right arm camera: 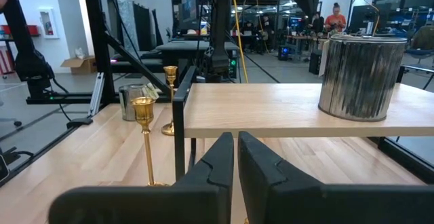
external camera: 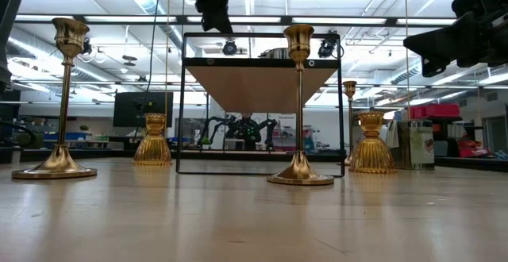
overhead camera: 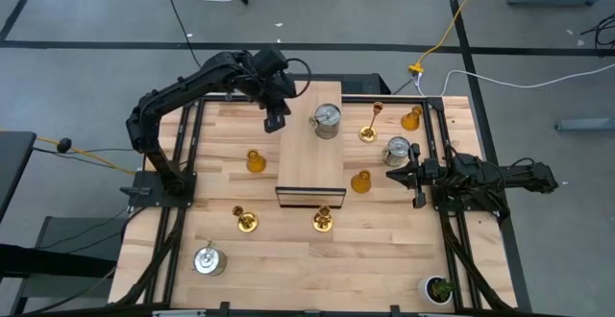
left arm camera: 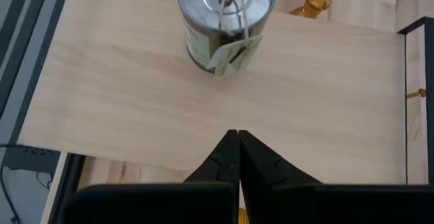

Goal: Pick & Place candle stick holders
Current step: Put the left orange glass candle holder on the shelf

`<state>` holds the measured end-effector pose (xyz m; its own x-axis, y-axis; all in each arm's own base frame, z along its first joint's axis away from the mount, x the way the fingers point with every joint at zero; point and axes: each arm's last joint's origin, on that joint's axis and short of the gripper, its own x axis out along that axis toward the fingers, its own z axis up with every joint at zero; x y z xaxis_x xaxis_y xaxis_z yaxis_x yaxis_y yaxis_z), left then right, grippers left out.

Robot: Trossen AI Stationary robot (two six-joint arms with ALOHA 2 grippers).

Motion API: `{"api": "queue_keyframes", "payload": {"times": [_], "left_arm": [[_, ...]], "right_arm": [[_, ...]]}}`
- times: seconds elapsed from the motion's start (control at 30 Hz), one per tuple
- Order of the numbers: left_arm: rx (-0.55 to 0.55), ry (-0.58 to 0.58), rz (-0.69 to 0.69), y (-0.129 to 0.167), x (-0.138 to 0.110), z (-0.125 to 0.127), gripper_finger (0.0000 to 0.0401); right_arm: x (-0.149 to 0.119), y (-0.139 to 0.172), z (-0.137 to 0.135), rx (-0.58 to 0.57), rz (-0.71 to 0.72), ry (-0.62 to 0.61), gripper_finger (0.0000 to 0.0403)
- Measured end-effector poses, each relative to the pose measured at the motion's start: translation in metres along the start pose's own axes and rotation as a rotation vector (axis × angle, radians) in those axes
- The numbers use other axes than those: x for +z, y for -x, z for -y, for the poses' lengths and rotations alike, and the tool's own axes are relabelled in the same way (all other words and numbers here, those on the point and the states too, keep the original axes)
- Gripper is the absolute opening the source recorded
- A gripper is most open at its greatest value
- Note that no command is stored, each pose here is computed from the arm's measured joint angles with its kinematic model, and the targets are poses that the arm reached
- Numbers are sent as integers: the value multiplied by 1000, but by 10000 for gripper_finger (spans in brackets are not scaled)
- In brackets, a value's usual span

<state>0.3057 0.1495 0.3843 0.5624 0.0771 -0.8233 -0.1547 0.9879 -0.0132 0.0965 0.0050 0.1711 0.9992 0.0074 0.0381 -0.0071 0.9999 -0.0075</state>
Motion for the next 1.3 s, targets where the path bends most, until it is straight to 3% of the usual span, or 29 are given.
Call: {"api": "queue_keyframes", "payload": {"times": [0.33, 0.57, 1.0, 1.3], "left_arm": [[1, -3, 43, -8, -3, 0, 3], [-24, 32, 122, -8, -39, 11, 3], [48, 92, 115, 5, -113, 30, 9], [56, 103, 100, 4, -143, 38, 11]], "right_arm": [[0, 0, 0, 0, 0, 0, 27], [0, 0, 0, -3, 0, 0, 27], [0, 0, 0, 1, 0, 0, 27], [0, 0, 0, 1, 0, 0, 27]]}}
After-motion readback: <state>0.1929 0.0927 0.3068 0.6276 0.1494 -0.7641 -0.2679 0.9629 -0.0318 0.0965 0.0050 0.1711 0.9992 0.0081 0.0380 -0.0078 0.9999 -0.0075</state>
